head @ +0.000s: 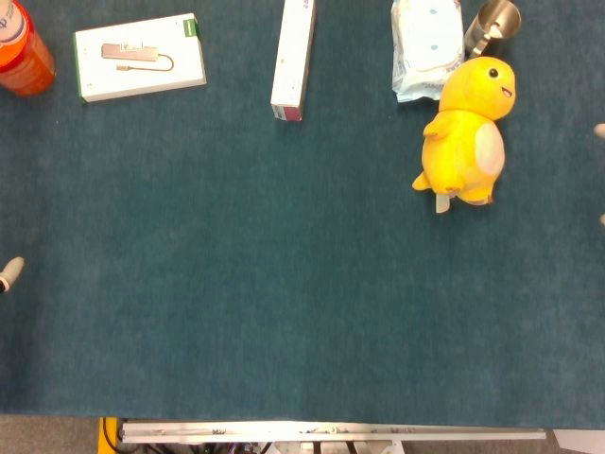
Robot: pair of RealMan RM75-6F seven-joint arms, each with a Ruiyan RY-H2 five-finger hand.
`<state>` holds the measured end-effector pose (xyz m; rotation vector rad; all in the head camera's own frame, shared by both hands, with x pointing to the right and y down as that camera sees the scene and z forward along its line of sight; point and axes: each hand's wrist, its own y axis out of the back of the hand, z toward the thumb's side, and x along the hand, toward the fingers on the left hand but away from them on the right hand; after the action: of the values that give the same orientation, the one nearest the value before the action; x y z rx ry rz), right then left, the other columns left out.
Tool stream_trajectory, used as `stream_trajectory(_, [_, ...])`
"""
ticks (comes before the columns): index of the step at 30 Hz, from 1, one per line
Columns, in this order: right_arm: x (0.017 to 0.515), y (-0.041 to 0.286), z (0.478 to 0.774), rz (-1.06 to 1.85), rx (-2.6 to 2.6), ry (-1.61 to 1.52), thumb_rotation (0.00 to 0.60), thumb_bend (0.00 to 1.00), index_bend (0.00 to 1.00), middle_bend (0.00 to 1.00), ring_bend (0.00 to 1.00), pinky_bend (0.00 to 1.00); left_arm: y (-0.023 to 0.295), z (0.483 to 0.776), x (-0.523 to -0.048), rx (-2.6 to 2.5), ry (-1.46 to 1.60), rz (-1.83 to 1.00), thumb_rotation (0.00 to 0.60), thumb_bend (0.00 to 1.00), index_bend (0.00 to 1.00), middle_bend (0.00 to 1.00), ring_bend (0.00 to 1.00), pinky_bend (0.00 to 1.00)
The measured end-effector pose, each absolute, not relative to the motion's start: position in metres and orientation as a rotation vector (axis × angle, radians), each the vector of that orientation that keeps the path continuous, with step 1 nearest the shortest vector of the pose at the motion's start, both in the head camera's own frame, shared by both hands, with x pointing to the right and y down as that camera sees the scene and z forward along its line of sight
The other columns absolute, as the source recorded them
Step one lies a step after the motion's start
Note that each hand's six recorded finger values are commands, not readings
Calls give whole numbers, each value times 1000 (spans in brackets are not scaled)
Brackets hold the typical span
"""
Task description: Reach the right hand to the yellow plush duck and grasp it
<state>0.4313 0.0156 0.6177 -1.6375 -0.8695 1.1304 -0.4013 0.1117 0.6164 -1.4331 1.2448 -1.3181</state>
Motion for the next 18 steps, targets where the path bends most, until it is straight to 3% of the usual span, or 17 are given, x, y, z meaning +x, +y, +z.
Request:
stream_trajectory(4, [415,7,627,1088,-1689,-842,582,0,213,212,36,3,112,617,-401,-1434,1244,-1321,600,148,93,62,7,32])
stream_trajectory(6, [405,3,634,1068,-1722,-827,514,0,189,176,10,1,113,616,-401,-1434,1244,-1320,600,148,93,62,7,31])
stream_trajectory(11, [380,-8,651,1026,-1801,-785,278,0,115,98,0,0,114,616,-401,-1432,1247,-1320,600,148,93,62,7,32])
stream_trajectory(14, [365,-13,659,986,-1834,-766,203,0,107,83,0,0,115,615,-402,-1427,1252,-1327,600,148,93,62,7,32])
stream_trajectory(18, [346,-18,669,929,-1873,-744,158,0,75,62,0,0,116,614,-404,-1424,1254,-1334,600,148,93,62,7,32])
